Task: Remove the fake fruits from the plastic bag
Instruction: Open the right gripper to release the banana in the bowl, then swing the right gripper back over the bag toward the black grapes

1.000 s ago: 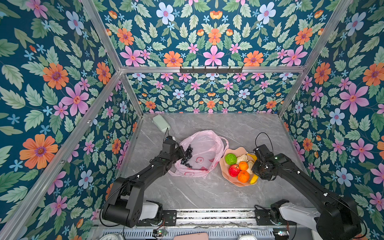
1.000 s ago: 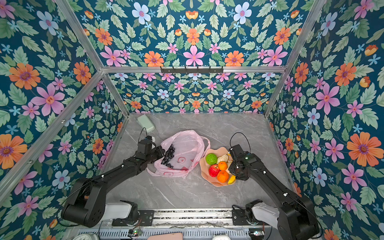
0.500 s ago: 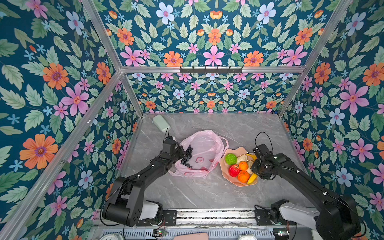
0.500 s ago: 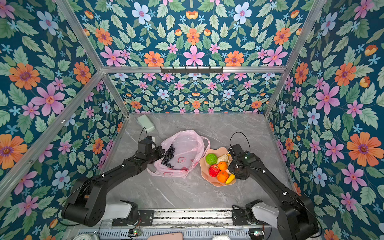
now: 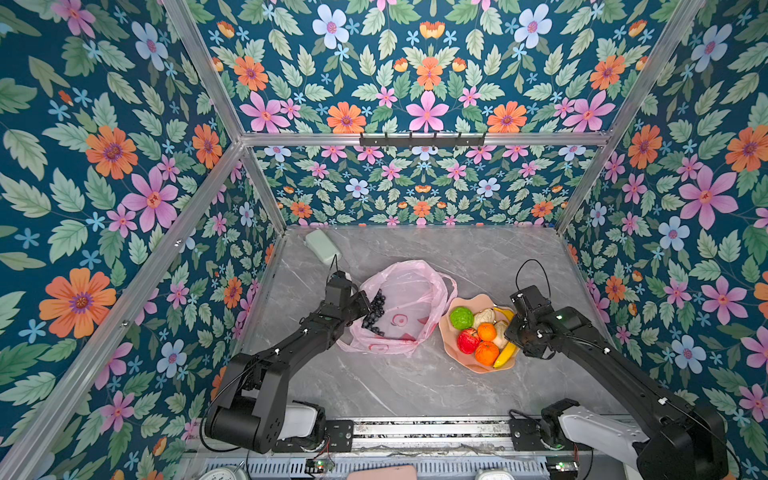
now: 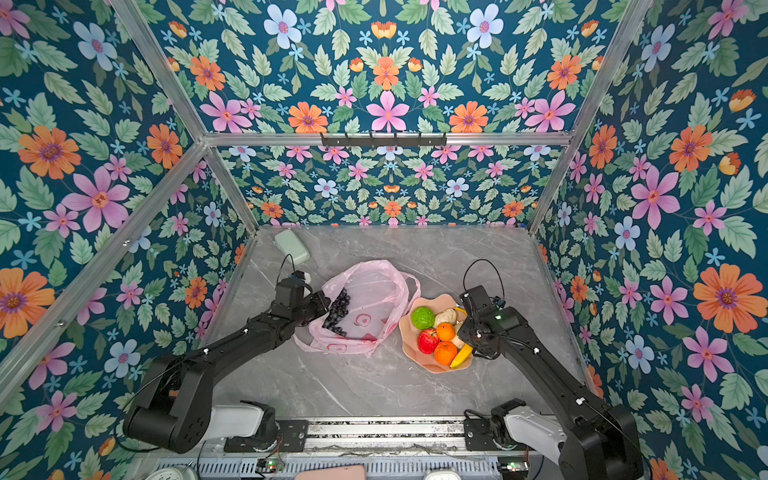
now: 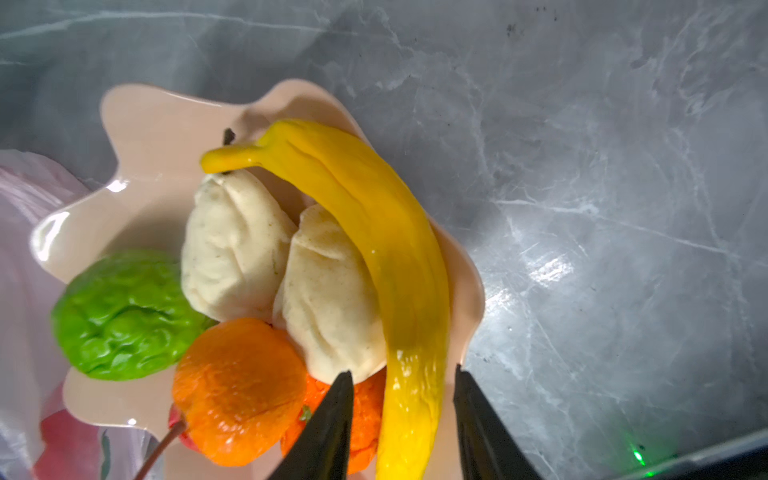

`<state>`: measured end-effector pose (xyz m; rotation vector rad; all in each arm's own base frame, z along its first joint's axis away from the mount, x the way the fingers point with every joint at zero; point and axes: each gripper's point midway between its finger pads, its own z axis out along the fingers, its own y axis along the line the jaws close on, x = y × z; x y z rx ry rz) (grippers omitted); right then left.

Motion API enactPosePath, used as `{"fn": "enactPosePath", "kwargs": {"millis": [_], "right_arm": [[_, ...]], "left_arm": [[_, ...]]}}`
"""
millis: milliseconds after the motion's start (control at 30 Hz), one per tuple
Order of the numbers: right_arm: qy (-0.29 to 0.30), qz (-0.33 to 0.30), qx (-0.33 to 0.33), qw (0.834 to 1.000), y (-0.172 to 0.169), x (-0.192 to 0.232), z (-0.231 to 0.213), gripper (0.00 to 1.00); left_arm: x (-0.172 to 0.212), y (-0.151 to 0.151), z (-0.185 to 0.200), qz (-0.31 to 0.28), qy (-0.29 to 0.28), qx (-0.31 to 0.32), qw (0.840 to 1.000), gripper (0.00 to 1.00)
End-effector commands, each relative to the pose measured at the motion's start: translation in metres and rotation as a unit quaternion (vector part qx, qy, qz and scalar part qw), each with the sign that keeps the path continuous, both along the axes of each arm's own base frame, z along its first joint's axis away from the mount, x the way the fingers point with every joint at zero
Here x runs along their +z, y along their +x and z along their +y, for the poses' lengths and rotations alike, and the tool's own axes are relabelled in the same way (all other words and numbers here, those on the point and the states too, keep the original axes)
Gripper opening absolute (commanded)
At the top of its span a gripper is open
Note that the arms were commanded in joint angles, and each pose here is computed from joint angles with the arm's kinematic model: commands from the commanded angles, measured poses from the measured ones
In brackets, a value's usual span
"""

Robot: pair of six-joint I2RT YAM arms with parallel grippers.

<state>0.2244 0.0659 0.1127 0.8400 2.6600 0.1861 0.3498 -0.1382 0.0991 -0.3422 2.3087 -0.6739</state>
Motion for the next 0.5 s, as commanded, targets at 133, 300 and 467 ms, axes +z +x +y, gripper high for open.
{"fn": "enactPosePath", "kwargs": {"millis": [133, 300, 467], "right_arm": [[-0.018, -0.073, 0.039, 0.996, 0.018, 0.04, 0.004, 0.51], [-0.008, -0.161, 0.105, 0.981, 0.039, 0.088, 0.045, 0.57], [0.039, -0.23, 0.209, 0.95, 0.068, 0.122, 0.131, 0.59]], "left_arm": [[0.01, 0.004, -0.006, -0.011, -0.014, -0.01, 1.0, 0.0], [0.019, 0.003, -0.008, -0.018, -0.026, -0.012, 0.999, 0.0], [0.026, 0.001, 0.0, -0.033, -0.017, 0.004, 0.999, 0.0]]}}
